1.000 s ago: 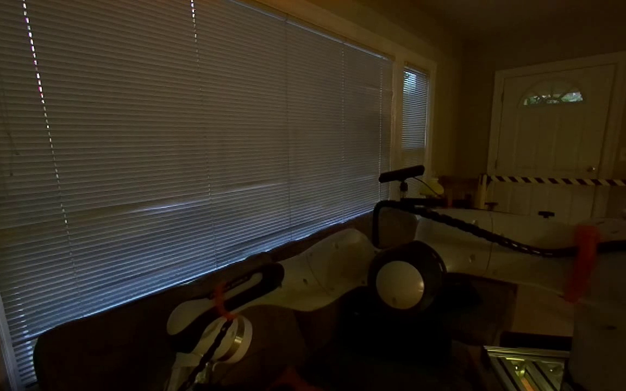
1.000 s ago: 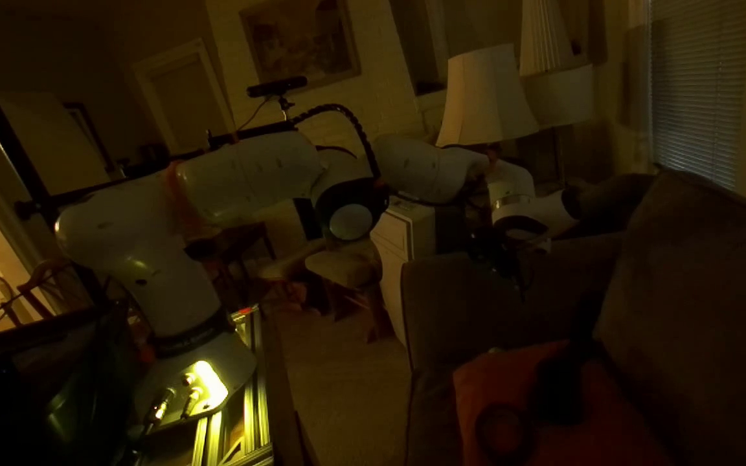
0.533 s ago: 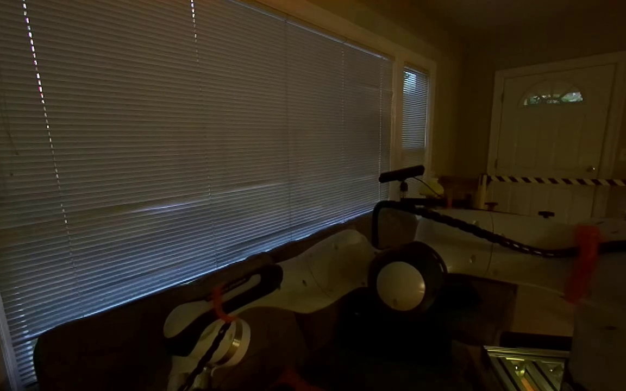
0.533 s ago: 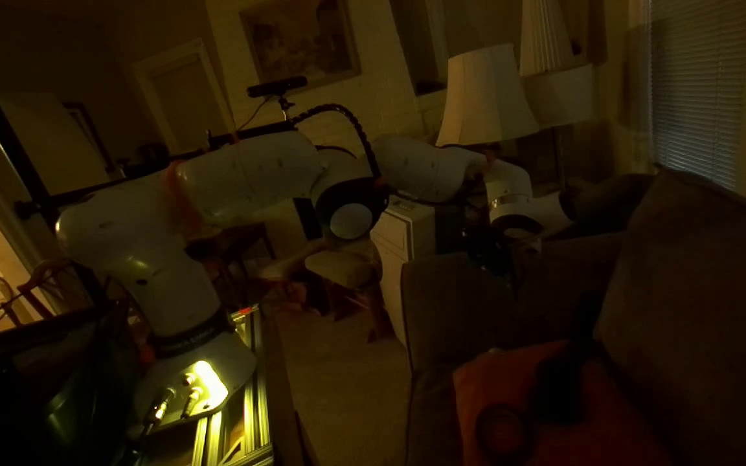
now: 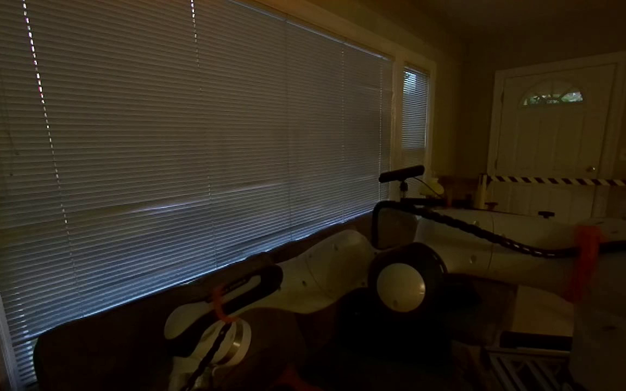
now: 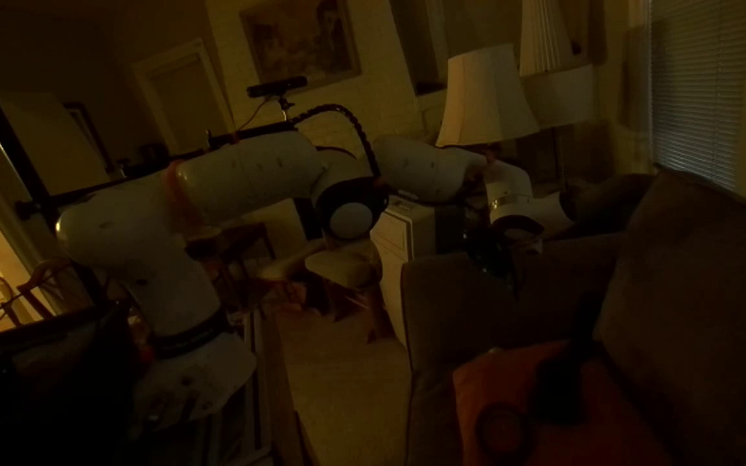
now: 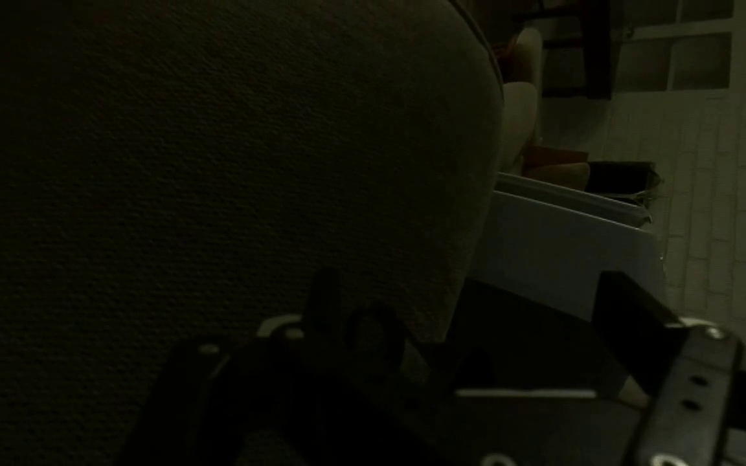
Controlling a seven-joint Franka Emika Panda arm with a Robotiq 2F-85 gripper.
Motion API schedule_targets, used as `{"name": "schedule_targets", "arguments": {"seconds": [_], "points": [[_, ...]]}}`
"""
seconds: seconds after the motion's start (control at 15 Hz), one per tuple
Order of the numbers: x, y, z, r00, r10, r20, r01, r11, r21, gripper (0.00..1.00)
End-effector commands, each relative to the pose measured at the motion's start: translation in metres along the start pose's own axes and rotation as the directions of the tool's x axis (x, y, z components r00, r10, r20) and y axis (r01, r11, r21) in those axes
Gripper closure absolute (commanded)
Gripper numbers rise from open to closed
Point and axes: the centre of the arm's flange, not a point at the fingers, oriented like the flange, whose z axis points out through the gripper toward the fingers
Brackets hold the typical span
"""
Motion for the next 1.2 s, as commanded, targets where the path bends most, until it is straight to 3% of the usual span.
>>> {"name": "schedule_targets", "arguments": {"seconds": [0.0,0.4,0.47,0.73,1.13], "points": [[0.055,0.043,-0.006,0.999,0.032,-0.018,-0.033,0.999,-0.028,0.00],[0.068,0.042,-0.015,0.995,0.014,-0.101,-0.022,0.996,-0.084,0.00],[0.006,0.010,-0.011,0.997,0.005,-0.073,-0.011,0.997,-0.071,0.00],[0.010,0.010,-0.014,0.995,-0.007,-0.101,-0.003,0.995,-0.099,0.00],[0.027,0.012,-0.009,0.997,-0.050,-0.061,0.046,0.997,-0.053,0.00]]}}
